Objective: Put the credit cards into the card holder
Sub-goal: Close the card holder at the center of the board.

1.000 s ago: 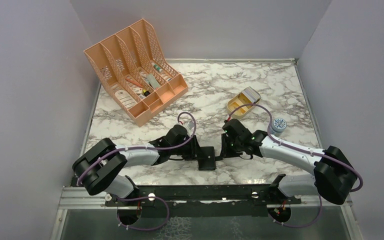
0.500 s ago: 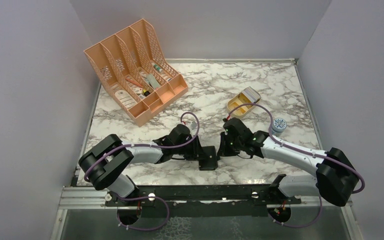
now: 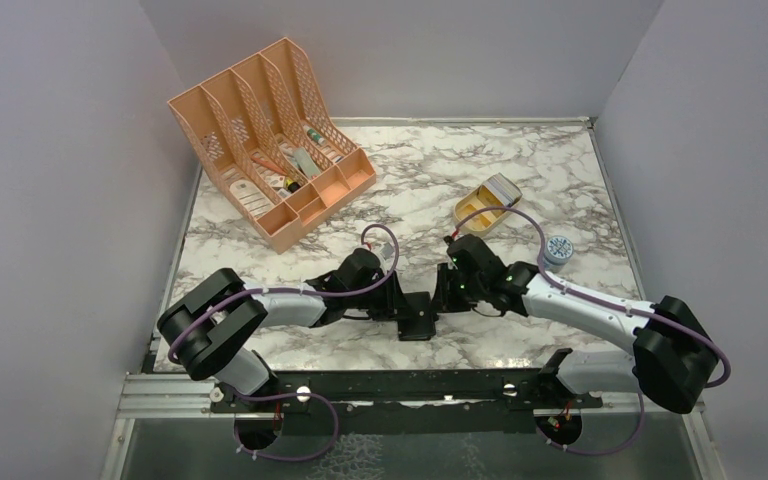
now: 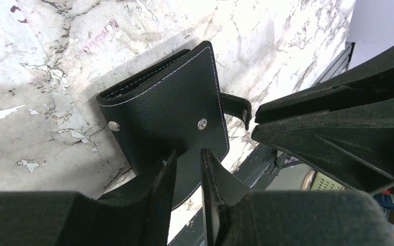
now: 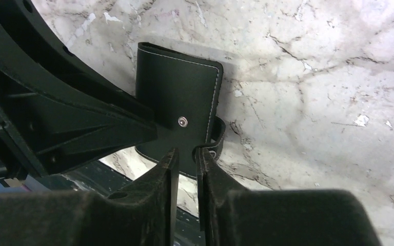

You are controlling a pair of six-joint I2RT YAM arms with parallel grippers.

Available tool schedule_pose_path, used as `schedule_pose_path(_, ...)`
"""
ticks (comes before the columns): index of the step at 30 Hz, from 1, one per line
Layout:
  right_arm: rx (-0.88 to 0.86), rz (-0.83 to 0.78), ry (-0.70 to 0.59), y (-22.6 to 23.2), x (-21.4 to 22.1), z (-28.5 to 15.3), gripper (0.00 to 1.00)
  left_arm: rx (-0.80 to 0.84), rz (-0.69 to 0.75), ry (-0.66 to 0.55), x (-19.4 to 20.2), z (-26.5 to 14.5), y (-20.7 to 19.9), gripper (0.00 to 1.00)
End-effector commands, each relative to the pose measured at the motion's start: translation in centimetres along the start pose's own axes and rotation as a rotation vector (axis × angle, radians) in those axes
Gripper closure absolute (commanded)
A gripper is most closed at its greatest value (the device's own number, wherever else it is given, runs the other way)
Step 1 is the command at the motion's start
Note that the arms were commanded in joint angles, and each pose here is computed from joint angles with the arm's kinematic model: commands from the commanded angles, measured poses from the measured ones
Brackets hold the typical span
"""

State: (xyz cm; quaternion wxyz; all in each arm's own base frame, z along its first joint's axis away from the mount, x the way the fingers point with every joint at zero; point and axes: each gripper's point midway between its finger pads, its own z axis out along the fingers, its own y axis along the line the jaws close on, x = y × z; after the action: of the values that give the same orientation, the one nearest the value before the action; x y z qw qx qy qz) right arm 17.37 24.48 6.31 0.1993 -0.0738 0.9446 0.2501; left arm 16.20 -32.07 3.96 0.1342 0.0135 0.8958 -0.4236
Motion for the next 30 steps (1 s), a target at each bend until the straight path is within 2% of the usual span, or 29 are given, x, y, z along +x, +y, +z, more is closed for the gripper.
schedule_pose_path(1,0.041,-0.003,-0.018,0.1,-0.9,-1.3,0.77,-0.023,0.021,-0.012,-0.3,0.4,0.3,0.73)
schedule_pose_path(12,0.106,-0.021,0.003,-0.2,-0.7,-1.5,0.55,-0.011,0.024,-0.011,-0.2,0.3,-0.2,0.73)
schedule_pose_path(15,0.126,-0.031,0.005,-0.3,-0.9,-1.0,0.54,-0.013,0.027,-0.010,-0.3,0.3,-0.3,0.72)
schedule_pose_path(23,0.185,-0.045,0.022,-1.5,-0.4,0.2,0.59,-0.028,0.030,-0.019,-0.3,-0.1,0.0,0.72)
schedule_pose_path(30,0.194,-0.040,0.004,-1.8,-0.4,0.1,0.77,-0.036,0.031,-0.021,-0.2,-0.2,0.2,0.72)
